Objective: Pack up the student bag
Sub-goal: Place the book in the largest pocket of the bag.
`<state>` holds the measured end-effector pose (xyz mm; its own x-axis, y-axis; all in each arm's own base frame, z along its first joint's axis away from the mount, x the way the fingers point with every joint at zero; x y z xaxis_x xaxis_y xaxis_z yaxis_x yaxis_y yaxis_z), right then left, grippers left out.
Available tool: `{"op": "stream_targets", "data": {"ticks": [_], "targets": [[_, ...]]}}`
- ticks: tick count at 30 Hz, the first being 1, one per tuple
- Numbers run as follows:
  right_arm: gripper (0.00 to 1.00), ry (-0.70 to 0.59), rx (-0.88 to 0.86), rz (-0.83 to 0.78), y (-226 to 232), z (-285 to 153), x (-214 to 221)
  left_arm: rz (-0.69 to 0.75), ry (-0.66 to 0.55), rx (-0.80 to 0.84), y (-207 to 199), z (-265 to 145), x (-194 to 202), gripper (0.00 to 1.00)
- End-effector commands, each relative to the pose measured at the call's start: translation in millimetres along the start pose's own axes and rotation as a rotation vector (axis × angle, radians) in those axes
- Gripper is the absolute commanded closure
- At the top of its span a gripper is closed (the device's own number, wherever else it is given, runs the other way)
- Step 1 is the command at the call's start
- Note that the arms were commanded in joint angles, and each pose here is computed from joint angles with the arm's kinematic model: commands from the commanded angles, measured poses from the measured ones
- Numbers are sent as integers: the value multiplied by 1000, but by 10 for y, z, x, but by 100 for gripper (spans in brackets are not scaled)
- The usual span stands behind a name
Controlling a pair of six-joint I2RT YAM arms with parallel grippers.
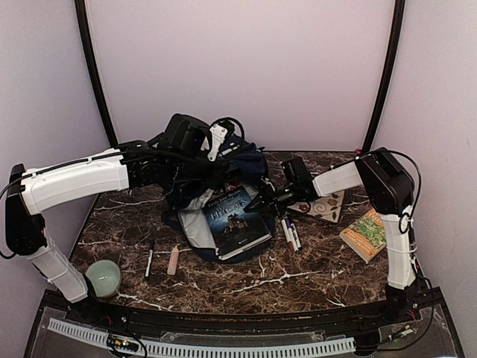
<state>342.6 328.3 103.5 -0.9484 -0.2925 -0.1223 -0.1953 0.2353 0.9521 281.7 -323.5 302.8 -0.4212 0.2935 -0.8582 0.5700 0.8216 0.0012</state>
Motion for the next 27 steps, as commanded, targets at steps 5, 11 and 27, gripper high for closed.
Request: {"op": "stream_targets", "data": {"ticks": [5,11,27], "targets": [[100,-103,-196,-138,339,-72,-336,-31,-183,107,-95,-428,-449,100],[100,-119,-253,-171,610,-167,-283,-22,-180,94,-81,-428,-443,100],[100,-169,-19,-103,148,23,-711,3,-157,122,-94,-524,-436,100]]}}
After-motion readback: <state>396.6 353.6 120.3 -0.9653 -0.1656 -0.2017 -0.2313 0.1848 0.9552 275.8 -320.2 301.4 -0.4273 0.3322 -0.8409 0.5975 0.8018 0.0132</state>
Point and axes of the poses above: each gripper's point midway between its finger pads, its own z axis out along the fingers, its own y axis along the line the jaws close on, x = y × z, the point moved 6 cm from there along -z, back along the fingers, and after that the axes turned 5 degrees about -z, right-handed, at the moved point
